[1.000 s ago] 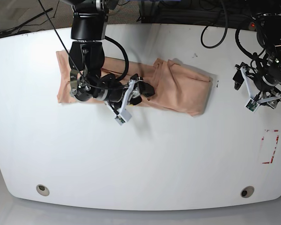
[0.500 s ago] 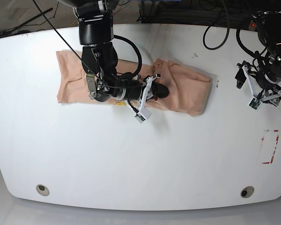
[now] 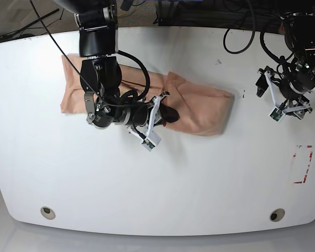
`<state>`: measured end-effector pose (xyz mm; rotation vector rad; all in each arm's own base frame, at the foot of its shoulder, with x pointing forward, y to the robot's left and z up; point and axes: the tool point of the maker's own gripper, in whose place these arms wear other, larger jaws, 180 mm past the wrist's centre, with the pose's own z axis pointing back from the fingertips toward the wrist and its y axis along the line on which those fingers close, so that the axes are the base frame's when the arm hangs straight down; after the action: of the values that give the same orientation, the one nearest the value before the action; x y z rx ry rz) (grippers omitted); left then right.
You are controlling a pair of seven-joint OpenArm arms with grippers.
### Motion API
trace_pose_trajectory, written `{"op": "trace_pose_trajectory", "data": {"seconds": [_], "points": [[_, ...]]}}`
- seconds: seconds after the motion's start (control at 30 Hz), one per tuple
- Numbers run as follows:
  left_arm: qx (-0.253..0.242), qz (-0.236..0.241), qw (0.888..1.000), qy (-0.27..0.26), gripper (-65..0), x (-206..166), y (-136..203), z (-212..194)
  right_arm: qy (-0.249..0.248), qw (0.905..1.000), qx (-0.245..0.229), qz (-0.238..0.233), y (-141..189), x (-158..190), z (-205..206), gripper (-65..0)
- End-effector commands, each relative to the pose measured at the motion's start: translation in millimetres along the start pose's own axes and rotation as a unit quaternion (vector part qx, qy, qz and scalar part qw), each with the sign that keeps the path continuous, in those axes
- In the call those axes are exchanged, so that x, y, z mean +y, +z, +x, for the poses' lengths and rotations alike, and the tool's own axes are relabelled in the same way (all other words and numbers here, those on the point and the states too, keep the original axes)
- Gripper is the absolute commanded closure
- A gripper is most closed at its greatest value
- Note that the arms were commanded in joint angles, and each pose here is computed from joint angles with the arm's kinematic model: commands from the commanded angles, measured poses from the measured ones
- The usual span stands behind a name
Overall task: Fold the T-shirt properly
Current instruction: 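Fold the strip end over toward the right gripper with the left gripper, then grasp both ends of the folded shirt and straighten it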
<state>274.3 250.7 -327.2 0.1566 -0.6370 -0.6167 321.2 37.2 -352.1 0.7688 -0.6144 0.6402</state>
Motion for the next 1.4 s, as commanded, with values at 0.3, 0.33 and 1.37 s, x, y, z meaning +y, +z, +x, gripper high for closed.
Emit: {"op": "trace_pose_trajectory", "data": {"seconds": [0.3, 0.33, 1.37], "points": [[-0.019, 0.002, 1.0, -0.02, -51.1, 0.5, 1.8, 15.7, -0.025, 0.9992, -0.004, -0.032, 17.6, -40.0, -8.8, -2.5], [-0.019, -0.003, 1.0, -0.024, -51.1, -3.5, 0.6, 17.4, -0.028, 0.9991, -0.006, -0.033, 17.5, -41.7, -10.0, -4.6], [-0.071, -0.108, 0.989, -0.075, -46.0, -104.7, -60.1, 122.1, -0.156, 0.9519, -0.089, -0.248, 196.8, -129.4, -64.8, -38.5]]}}
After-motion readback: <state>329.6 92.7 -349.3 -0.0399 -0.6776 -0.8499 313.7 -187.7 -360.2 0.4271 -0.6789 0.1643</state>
